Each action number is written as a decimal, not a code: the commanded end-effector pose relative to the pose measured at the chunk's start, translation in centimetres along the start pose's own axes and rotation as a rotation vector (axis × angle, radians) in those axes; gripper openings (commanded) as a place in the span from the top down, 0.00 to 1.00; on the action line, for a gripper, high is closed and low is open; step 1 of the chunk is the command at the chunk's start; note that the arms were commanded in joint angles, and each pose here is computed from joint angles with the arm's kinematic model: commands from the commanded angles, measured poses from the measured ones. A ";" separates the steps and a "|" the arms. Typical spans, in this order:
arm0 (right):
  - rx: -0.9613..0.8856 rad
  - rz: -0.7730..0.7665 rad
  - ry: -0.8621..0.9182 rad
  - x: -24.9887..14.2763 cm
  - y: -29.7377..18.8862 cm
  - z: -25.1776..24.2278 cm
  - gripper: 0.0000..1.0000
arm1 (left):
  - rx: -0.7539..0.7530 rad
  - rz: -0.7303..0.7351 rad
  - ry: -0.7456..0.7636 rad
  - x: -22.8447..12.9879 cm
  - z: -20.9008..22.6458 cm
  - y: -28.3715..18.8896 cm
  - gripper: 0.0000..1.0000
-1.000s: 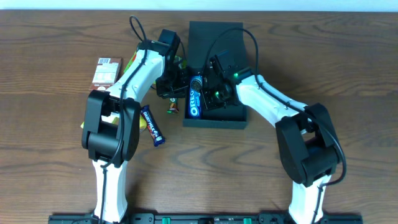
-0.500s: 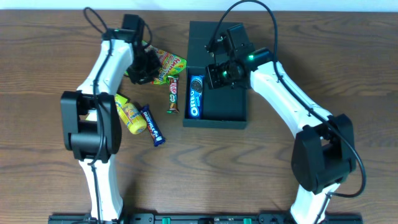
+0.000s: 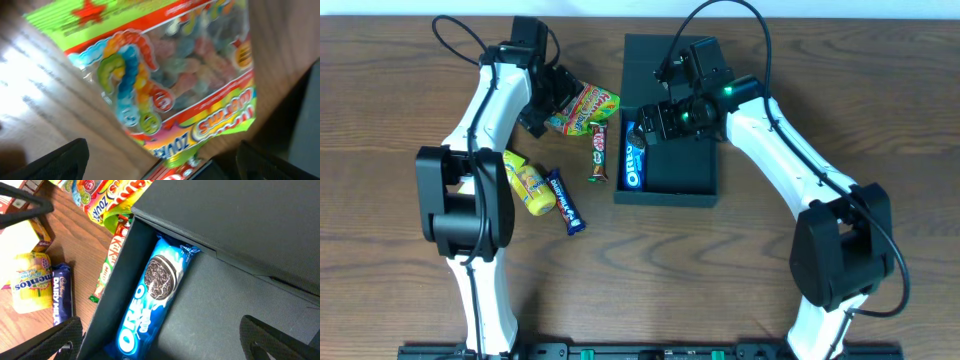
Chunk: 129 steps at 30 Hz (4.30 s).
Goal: Pack container
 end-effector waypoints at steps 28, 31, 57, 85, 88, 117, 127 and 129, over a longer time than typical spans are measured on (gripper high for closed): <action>0.029 -0.134 -0.048 2.6 -1.7 0.9 0.01 | 0.075 0.152 -0.067 -2.5 1.0 9.3 0.03; 0.029 -0.132 -0.047 2.5 -1.7 0.9 0.01 | 0.091 0.215 -0.087 -3.1 1.9 10.4 0.06; 0.016 -0.083 -0.037 1.7 -1.6 0.7 0.01 | 0.243 0.341 -0.044 -4.3 5.0 9.4 0.78; 0.014 -0.075 -0.045 1.5 -1.6 0.6 0.01 | 0.284 0.029 -0.018 -1.4 3.3 -1.1 0.04; 0.014 -0.075 -0.045 1.5 -1.6 0.6 0.01 | 0.297 0.043 -0.028 -1.4 4.0 -0.5 0.05; 0.014 -0.074 -0.044 1.5 -1.6 0.6 0.01 | 0.177 0.077 -0.073 -0.5 5.2 6.0 0.05; 0.013 -0.071 -0.043 1.5 -1.6 0.6 0.01 | 0.182 0.081 -0.073 -0.4 5.4 7.3 0.56; 0.013 -0.072 -0.043 1.5 -1.6 0.6 0.01 | 0.184 0.078 -0.073 -0.4 5.5 7.3 0.72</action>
Point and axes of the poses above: each gripper's point midway between its finger pads, its own y axis out along the fingers, its own z axis along the line the jaws close on, x = y × z, the point moved 7 cm from there along -y, back along the fingers, and after that the axes turned 4 degrees about y, right-handed, at the moved point
